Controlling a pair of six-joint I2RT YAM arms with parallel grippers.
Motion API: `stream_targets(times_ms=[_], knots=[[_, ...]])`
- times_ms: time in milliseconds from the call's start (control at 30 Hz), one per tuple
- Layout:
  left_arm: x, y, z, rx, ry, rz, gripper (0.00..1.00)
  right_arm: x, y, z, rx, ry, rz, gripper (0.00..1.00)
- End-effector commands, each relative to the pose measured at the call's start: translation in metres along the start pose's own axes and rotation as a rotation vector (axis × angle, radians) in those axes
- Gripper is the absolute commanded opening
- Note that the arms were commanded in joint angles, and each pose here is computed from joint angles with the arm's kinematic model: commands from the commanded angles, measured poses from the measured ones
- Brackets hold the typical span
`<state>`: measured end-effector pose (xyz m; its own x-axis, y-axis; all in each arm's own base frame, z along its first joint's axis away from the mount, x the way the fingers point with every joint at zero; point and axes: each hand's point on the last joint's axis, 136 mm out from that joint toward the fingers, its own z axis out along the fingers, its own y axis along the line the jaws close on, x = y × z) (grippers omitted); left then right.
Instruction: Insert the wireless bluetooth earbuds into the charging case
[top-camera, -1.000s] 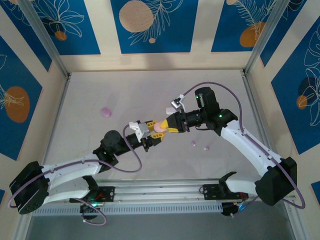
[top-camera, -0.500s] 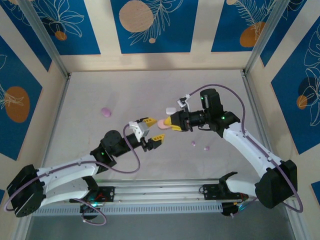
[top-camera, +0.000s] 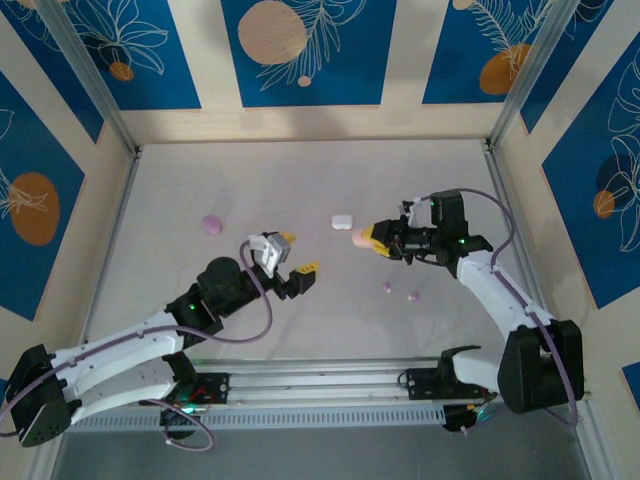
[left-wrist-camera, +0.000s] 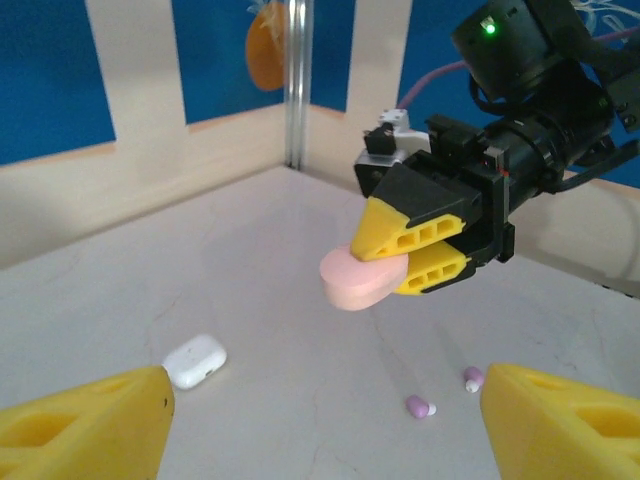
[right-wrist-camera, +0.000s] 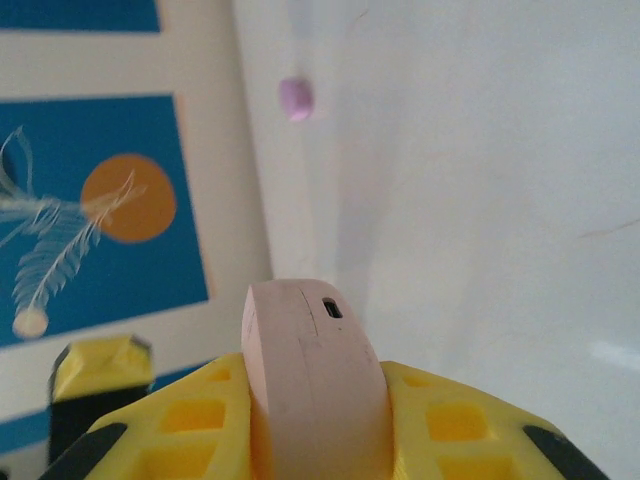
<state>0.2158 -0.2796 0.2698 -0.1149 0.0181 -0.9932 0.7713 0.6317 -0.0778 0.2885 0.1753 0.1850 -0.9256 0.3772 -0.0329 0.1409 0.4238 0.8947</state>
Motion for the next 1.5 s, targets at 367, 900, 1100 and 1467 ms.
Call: stream_targets(times_ms=[367,900,1100,1467], knots=[[0.014,0.033,-0.006,-0.175,0.182,-0.102,1.00,-0.061,-0.079,0.036,0.187,0.024,0.052,0.17],[0.023,0.049,-0.011,-0.210,0.212,-0.139,1.00,-0.107,-0.114,0.077,0.271,0.077,0.055,0.21],[0.023,0.051,-0.011,-0.207,0.210,-0.143,1.00,-0.110,-0.121,0.092,0.253,0.114,0.067,0.22],[0.024,0.052,-0.009,-0.207,0.208,-0.159,1.00,-0.111,-0.132,0.090,0.320,0.111,0.060,0.36]])
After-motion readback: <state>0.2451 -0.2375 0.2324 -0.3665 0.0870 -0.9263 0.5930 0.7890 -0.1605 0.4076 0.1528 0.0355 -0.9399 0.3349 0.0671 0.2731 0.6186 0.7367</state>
